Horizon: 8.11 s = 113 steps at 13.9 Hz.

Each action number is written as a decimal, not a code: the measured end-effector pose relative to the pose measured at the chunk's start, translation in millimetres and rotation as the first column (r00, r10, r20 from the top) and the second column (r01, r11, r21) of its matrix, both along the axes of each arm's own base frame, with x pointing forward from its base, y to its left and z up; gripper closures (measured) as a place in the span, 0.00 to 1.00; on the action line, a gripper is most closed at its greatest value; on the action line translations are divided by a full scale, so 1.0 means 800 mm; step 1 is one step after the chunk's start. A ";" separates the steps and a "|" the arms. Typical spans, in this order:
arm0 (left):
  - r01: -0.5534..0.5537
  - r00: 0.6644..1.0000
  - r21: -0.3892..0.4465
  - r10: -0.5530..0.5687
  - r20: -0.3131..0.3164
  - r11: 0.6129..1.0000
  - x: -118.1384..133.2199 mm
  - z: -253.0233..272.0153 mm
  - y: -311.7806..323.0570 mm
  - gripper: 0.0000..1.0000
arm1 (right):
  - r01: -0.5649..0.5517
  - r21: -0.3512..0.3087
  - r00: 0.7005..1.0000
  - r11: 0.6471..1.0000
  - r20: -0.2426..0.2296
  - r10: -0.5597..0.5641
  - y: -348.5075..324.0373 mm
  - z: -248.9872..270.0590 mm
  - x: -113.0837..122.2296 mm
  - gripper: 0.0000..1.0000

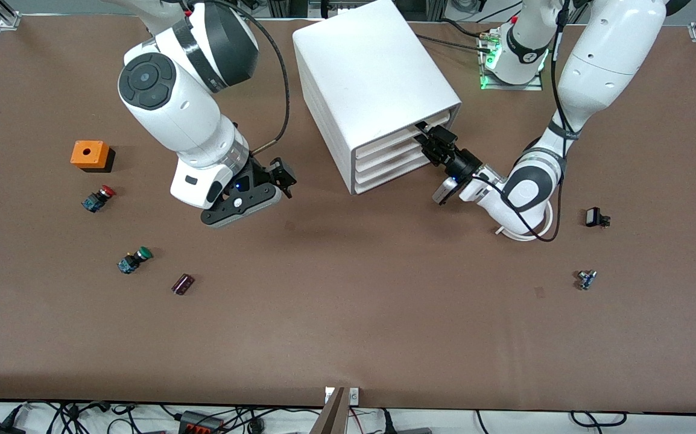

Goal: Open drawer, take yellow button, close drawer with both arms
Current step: 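Grasp the drawer button with the right gripper while the left gripper withdraws, then lift the button with the right gripper while the left gripper shuts the drawer, then lower the yellow-capped button onto the table with the right gripper and release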

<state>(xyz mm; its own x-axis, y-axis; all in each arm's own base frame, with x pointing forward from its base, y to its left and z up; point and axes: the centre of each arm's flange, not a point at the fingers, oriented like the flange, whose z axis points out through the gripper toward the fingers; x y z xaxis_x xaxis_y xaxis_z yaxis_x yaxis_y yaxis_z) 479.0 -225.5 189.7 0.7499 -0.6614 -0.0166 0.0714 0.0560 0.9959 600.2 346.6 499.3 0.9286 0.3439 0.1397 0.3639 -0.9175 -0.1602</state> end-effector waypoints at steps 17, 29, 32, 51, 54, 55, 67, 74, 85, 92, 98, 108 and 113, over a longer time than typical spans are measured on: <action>-0.032 0.997 0.067 0.027 0.079 0.997 0.050 0.028 0.040 0.90 | -0.048 0.042 0.998 0.998 0.048 0.046 0.056 0.004 -0.007 0.00; -0.062 0.992 0.105 0.049 0.116 0.993 0.118 0.031 0.076 0.90 | -0.098 0.083 0.993 0.992 0.075 0.092 0.170 -0.004 -0.073 0.00; -0.071 0.991 0.120 0.056 0.119 0.990 0.128 0.034 0.082 0.90 | -0.106 0.086 0.991 0.991 0.091 0.098 0.209 -0.006 -0.085 0.00; -0.187 0.979 0.865 0.019 0.202 0.466 0.229 0.217 0.213 0.00 | -0.081 0.026 0.986 0.996 0.150 0.076 0.352 -0.102 -0.165 0.00; -0.272 0.962 0.934 0.087 0.258 0.230 0.237 0.263 0.223 0.00 | -0.065 0.008 0.987 0.998 0.147 0.063 0.360 -0.119 -0.172 0.02; -0.298 0.953 0.945 0.091 0.288 0.137 0.237 0.282 0.220 0.00 | -0.065 0.005 0.988 0.998 0.144 0.064 0.361 -0.123 -0.173 0.04; -0.404 0.892 0.898 0.142 0.429 -0.172 0.232 0.352 0.207 0.00 | -0.028 0.007 0.992 1.000 0.126 0.027 0.370 -0.137 -0.182 0.59; -0.468 0.860 0.869 0.143 0.490 -0.160 0.238 0.366 0.198 0.00 | -0.015 0.031 0.989 0.999 0.145 0.011 0.371 -0.096 -0.176 0.59; -0.491 0.848 0.860 0.148 0.508 -0.139 0.237 0.348 0.160 0.00 | 0.177 -0.114 0.983 0.977 0.058 -0.172 0.140 0.006 -0.001 0.59; -0.520 0.798 0.832 0.240 0.554 -0.193 0.211 0.253 0.034 0.00 | 0.058 -0.210 0.989 0.976 -0.121 -0.085 -0.048 -0.065 0.088 0.59; -0.469 0.815 0.849 0.251 0.522 -0.241 0.154 0.185 -0.052 0.00 | 0.046 -0.210 0.970 0.977 -0.223 -0.094 -0.126 -0.145 0.105 0.59; -0.423 0.861 0.881 0.207 0.464 -0.212 0.068 0.182 -0.115 0.00 | 0.062 -0.205 0.970 0.977 -0.219 -0.107 -0.185 -0.293 0.092 0.59; -0.389 0.880 0.902 0.217 0.424 -0.184 0.033 0.177 -0.145 0.00 | 0.071 -0.196 0.976 0.978 -0.187 -0.109 -0.188 -0.347 0.077 0.59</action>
<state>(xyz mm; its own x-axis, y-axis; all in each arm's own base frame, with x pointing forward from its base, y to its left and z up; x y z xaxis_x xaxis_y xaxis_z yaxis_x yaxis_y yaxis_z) 505.7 -341.6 331.7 0.9125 0.3003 -0.2778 0.3135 -0.9496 0.0034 662.1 195.9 221.8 0.9596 0.2602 -0.1068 0.2570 -0.9654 -0.0429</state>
